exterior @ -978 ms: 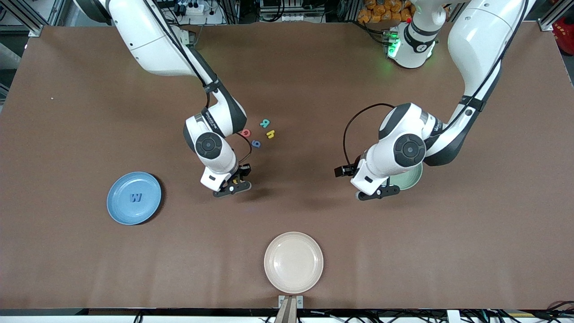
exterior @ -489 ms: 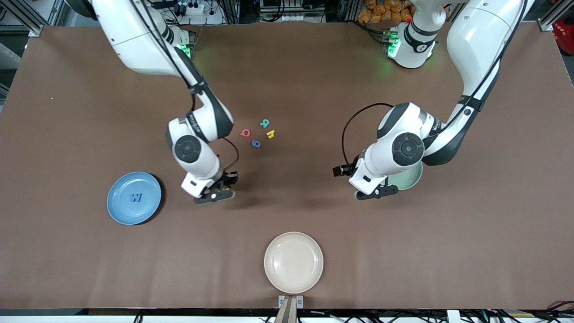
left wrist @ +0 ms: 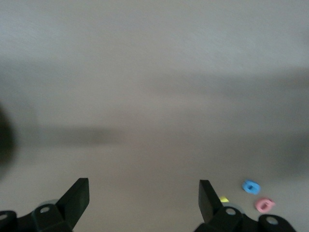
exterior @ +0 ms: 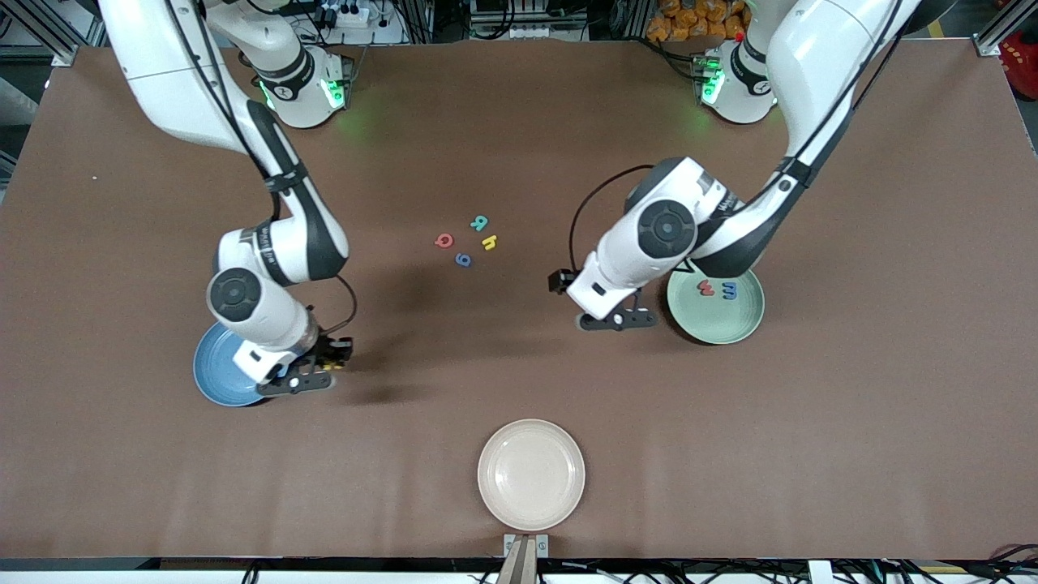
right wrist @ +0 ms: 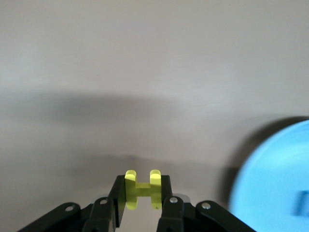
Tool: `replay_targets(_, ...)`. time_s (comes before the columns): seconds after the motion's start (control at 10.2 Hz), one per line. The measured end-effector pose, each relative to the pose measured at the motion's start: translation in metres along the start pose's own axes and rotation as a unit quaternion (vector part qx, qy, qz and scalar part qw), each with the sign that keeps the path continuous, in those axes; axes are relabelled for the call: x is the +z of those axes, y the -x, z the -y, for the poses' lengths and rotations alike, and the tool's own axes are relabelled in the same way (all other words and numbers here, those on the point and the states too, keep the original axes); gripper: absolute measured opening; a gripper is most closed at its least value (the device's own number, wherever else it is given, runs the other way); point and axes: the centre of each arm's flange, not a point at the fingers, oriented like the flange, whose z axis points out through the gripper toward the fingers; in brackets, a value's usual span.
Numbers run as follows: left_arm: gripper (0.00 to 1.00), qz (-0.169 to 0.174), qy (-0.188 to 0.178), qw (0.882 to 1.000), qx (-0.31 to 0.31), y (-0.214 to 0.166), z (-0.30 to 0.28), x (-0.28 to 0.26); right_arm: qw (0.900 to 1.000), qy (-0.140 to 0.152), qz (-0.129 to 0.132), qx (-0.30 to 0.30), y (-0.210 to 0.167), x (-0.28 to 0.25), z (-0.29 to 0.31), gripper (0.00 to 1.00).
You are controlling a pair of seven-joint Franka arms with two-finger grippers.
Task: Sort uppercase to blue plate, lowercase to green plate
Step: 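Carry the yellow H to the blue plate while the left gripper reaches letters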
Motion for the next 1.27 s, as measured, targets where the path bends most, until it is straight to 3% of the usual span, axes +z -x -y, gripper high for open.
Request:
replay_targets(0.39,1.00,-0.021,-0.039,0.998,0.038,0.065,-0.069,0.051,0.999,0.020,0.010,-0.044,0.007,0.002,-0.133,0.33)
replay_targets(0.59,1.00,-0.024,-0.054,0.997,0.057,0.108,-0.102,0.080,0.999,0.017,0.024,-0.044,0.011,0.005,-0.141,0.34)
replay_targets(0.88,1.00,-0.043,-0.089,0.994,0.047,0.139,-0.120,0.134,0.998,0.015,0.025,-0.050,0.010,0.006,-0.132,0.68)
replay_targets(0.98,1.00,-0.045,-0.094,0.994,0.038,0.138,-0.121,0.151,0.998,0.015,0.025,-0.049,0.010,0.005,-0.132,0.86)
replay_targets(1.08,1.00,-0.043,-0.093,0.994,0.031,0.133,-0.121,0.162,0.998,0.015,0.023,-0.049,0.009,0.004,-0.133,0.97)
replay_targets(1.27,1.00,-0.043,-0.078,0.996,0.012,0.115,-0.124,0.169,0.999,0.017,0.018,-0.047,0.006,-0.001,-0.135,1.00)
